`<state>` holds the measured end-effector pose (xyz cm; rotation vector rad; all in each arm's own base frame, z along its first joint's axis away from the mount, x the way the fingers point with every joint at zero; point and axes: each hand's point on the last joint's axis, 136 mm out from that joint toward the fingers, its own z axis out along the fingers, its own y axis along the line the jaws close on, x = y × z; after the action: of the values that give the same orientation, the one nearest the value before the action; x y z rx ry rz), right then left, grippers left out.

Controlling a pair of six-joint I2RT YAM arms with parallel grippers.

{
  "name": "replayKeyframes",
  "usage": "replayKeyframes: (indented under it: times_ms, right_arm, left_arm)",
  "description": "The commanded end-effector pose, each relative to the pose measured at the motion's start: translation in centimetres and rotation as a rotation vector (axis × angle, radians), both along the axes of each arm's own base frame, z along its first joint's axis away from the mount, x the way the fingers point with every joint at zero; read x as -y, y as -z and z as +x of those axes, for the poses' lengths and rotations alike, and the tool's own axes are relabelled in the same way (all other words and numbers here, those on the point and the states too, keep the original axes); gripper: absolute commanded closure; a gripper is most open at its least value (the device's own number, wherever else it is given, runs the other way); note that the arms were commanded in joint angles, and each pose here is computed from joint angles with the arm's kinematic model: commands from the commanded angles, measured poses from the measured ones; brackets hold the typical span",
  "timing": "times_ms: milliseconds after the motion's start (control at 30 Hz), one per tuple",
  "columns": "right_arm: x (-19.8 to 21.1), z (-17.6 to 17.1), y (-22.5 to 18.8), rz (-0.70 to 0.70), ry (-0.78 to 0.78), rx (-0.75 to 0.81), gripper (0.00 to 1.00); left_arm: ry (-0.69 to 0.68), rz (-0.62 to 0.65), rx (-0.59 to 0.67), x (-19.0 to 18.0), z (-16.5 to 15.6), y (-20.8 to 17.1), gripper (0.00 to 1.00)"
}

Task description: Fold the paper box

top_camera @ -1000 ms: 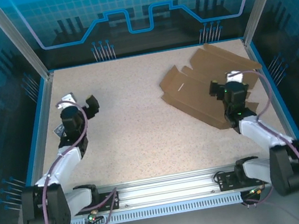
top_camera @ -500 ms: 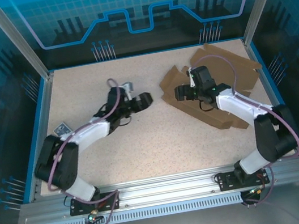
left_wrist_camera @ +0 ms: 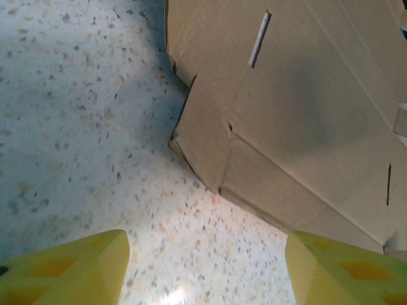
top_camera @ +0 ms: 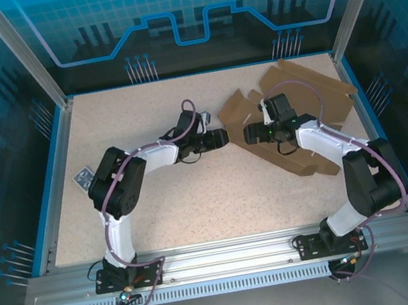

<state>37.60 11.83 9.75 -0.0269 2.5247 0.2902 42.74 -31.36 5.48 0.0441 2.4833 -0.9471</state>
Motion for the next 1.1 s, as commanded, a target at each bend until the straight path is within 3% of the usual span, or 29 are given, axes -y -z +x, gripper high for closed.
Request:
replayKeyframes:
  times_ms: [0, 233, 633, 833, 1067]
  right_arm:
    - [0.9, -0.4, -0.1, -0.018, 0.016, 0.001, 0.07]
    - [1.4, -0.6, -0.7, -0.044, 0.02, 0.017, 0.07]
    - [1.6, -0.3, -1.9, -0.082, 0.011, 0.041, 0.07]
    - [1.3, 0.7, -6.2, -0.209, -0.069, 0.171, 0.07]
    - [-1.1, 2.8, -13.5, -0.229, -0.237, 0.356, 0.07]
  left_arm:
    - [0.047, 0.002, -0.003, 1.0, 0.5, 0.4, 0.36]
    - [0.062, -0.026, 0.004, 2.2, 1.6, 1.4, 0.46]
    - [0.128, -0.141, 0.096, 4.7, 3.4, 0.3, 0.75]
    - [0.178, -0.112, 0.224, 3.1, 3.2, -4.8, 0.87]
    - [0.303, 0.043, 0.357, 0.1, 0.8, -11.7, 0.92]
